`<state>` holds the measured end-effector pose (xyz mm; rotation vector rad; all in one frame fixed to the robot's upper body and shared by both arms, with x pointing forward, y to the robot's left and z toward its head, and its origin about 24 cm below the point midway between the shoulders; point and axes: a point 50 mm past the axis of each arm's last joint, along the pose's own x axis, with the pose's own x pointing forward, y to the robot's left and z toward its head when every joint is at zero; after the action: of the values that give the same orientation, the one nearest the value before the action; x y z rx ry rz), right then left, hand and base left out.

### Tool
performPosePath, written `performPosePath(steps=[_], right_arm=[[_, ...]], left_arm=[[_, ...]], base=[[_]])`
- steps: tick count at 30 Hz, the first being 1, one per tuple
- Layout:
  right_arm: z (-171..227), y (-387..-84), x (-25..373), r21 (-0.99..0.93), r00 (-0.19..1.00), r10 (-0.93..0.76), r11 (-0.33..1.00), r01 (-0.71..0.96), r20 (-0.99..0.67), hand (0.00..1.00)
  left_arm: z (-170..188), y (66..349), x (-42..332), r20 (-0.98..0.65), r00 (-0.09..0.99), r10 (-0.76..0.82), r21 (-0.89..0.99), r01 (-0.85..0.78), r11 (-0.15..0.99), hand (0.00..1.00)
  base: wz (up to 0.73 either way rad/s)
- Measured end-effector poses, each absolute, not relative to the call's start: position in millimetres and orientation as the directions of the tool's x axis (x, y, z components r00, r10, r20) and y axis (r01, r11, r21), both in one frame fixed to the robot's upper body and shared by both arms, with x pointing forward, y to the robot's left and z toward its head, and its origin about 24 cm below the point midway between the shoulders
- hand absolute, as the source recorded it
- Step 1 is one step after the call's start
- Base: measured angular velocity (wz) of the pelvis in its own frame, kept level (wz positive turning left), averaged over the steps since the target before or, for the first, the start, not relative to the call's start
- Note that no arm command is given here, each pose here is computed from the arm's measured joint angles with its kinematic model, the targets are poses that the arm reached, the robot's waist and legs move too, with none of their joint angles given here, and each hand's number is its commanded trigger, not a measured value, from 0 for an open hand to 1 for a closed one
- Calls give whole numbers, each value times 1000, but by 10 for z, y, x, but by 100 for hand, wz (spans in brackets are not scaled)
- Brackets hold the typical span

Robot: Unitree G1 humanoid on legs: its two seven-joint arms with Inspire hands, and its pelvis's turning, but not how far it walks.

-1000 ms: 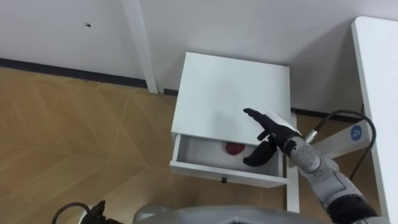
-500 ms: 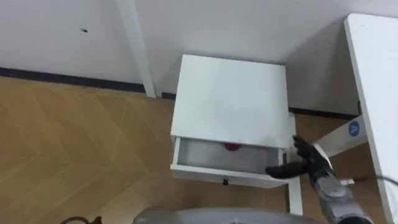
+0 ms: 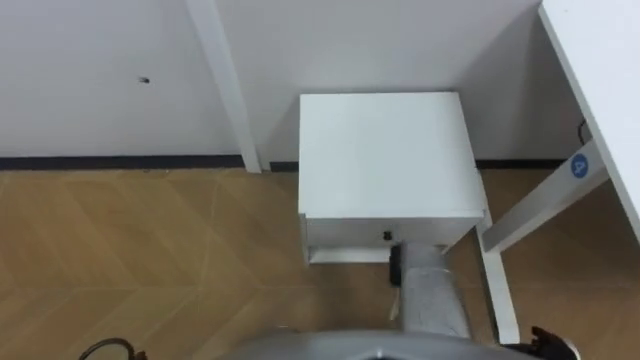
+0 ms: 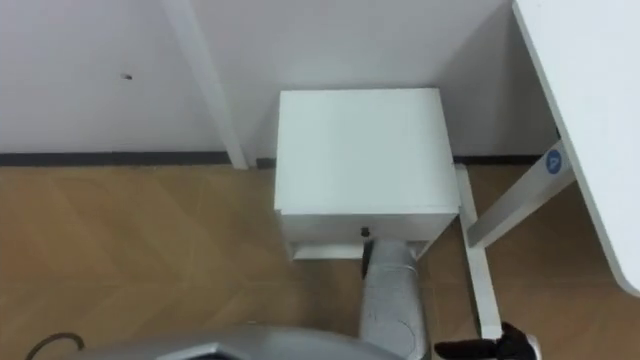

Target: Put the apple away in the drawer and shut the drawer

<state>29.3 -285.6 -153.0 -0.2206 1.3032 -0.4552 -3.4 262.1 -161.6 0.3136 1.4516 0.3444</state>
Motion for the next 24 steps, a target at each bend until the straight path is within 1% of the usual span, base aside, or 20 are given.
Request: performPosePath(steps=[3, 5, 8, 13, 17, 24], right_arm=[[-1556, -2778, 356, -359, 208, -406, 905, 229, -890, 0], [-1588, -2697, 399, -322, 215, -369, 919, 226, -904, 0], [-1597, -2656, 474, -294, 236, -344, 929, 224, -909, 0], [-1621, -2633, 396, -268, 204, -312, 938, 219, -928, 0], [-1633, -2630, 263, -267, 170, -306, 939, 217, -937, 0], [-1640, -2624, 189, -261, 149, -297, 940, 220, -943, 0]], left_arm=[[-1603, 2638, 59, -898, 111, 425, 422, -54, 905, 0], [-1590, 2656, 134, -882, 141, 449, 443, -71, 894, 0], [-1598, 2620, 173, -881, 158, 445, 438, -78, 895, 0], [-1589, 2608, 286, -875, 202, 441, 431, -91, 898, 0], [-1585, 2625, 273, -873, 194, 447, 431, -122, 894, 0], [-1603, 2622, 181, -882, 152, 446, 427, -142, 893, 0]], base=[[-13], [-17], [-19], [-5], [-6], [-1]])
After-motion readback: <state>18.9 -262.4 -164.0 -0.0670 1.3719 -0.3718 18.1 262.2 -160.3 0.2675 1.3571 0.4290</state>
